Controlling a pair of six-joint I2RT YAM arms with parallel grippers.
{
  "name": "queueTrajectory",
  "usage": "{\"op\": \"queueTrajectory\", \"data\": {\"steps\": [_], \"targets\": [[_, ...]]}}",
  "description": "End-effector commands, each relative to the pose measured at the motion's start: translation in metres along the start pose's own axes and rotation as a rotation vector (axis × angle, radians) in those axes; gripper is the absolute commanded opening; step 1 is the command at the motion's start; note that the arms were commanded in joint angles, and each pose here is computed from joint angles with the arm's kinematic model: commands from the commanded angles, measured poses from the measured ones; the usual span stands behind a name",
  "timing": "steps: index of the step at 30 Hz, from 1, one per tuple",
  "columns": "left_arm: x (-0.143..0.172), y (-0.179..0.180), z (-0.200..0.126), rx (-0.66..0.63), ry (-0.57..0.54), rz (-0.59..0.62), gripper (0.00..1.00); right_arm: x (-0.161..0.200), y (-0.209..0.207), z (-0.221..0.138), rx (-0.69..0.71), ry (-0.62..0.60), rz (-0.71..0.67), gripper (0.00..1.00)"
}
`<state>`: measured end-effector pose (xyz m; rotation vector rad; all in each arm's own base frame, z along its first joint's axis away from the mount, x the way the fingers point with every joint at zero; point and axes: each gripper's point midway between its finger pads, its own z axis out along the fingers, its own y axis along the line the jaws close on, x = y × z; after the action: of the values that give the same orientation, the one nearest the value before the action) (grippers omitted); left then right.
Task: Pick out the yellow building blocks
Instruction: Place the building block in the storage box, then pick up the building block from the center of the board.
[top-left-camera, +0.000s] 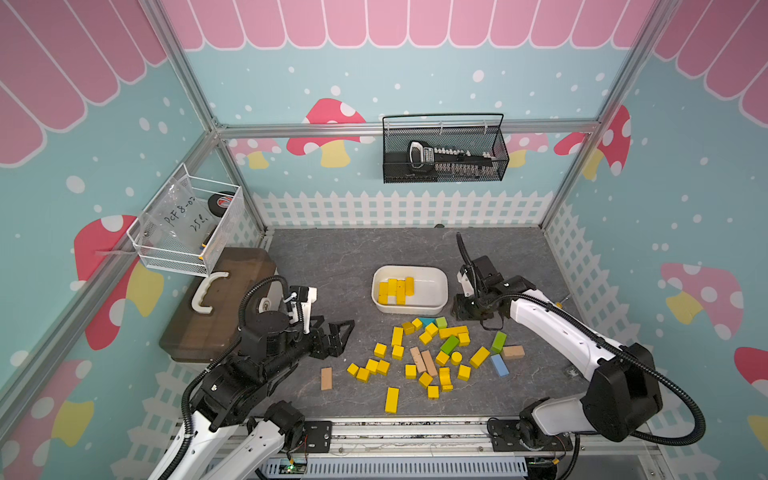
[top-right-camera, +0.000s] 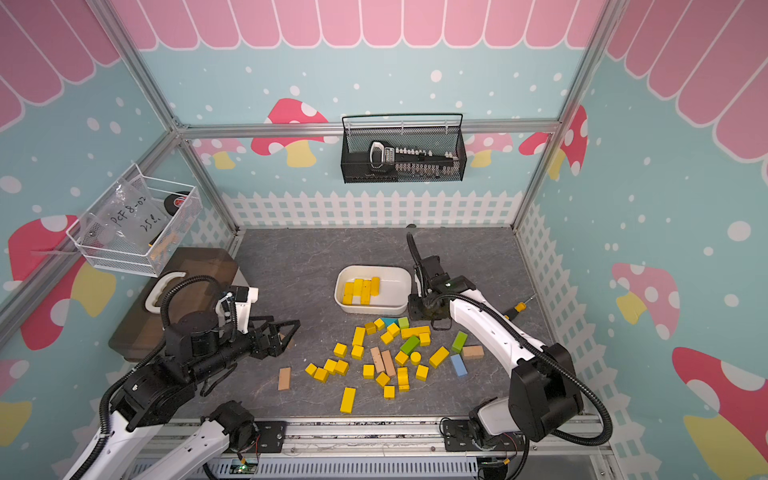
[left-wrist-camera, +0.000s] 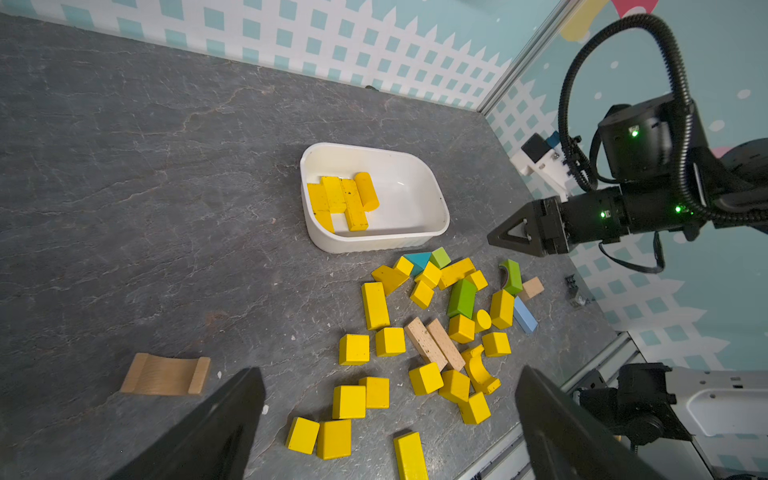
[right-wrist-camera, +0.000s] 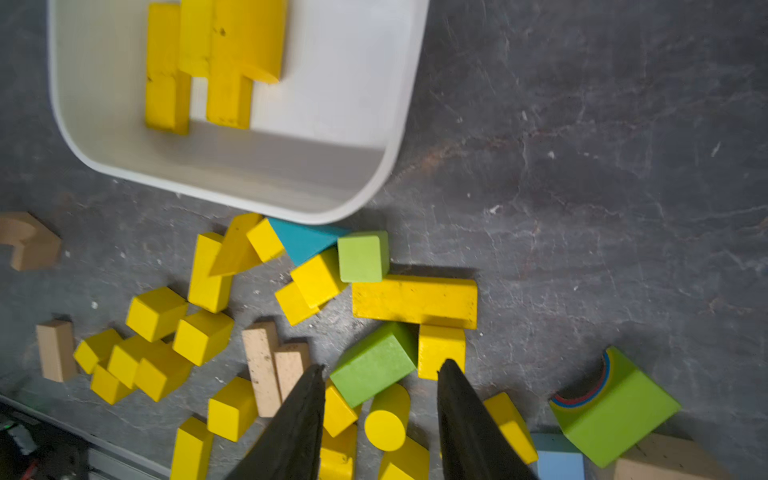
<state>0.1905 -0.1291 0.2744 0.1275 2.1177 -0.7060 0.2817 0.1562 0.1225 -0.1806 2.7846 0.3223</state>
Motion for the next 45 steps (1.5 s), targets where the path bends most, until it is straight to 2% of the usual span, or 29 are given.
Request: {"op": "queueTrajectory", "data": {"steps": [1,6,11,15,22,33,40,45], "targets": [[0.000,0.000,0.006,0.003,0.014,-0.003,0.99,0.017,-0.010,0.004,0.035,0.042,-0.117,0.47],[0.004,-0.001,0.011,0.011,0.045,-0.008,0.99,0.038,-0.018,0.023,0.073,0.119,-0.224,0.55],[-0.001,0.004,0.007,-0.012,0.015,-0.016,0.99,0.037,-0.010,0.041,0.096,0.121,-0.292,0.71],[-0.001,0.006,0.006,-0.020,0.006,-0.016,0.99,0.035,-0.005,0.056,0.133,0.139,-0.316,0.78],[0.000,0.006,0.009,-0.021,0.017,-0.018,0.99,0.030,-0.010,0.071,0.181,0.134,-0.235,0.80],[-0.001,0.007,0.007,-0.023,0.007,-0.018,0.99,0.023,0.002,0.085,0.141,0.144,-0.203,0.83],[-0.001,0.006,0.006,-0.023,0.005,-0.018,0.99,0.024,-0.016,0.090,0.258,0.186,-0.173,0.84],[-0.002,0.006,0.005,-0.020,0.001,-0.018,0.99,0.017,-0.033,0.083,0.348,0.169,-0.141,0.84]]}}
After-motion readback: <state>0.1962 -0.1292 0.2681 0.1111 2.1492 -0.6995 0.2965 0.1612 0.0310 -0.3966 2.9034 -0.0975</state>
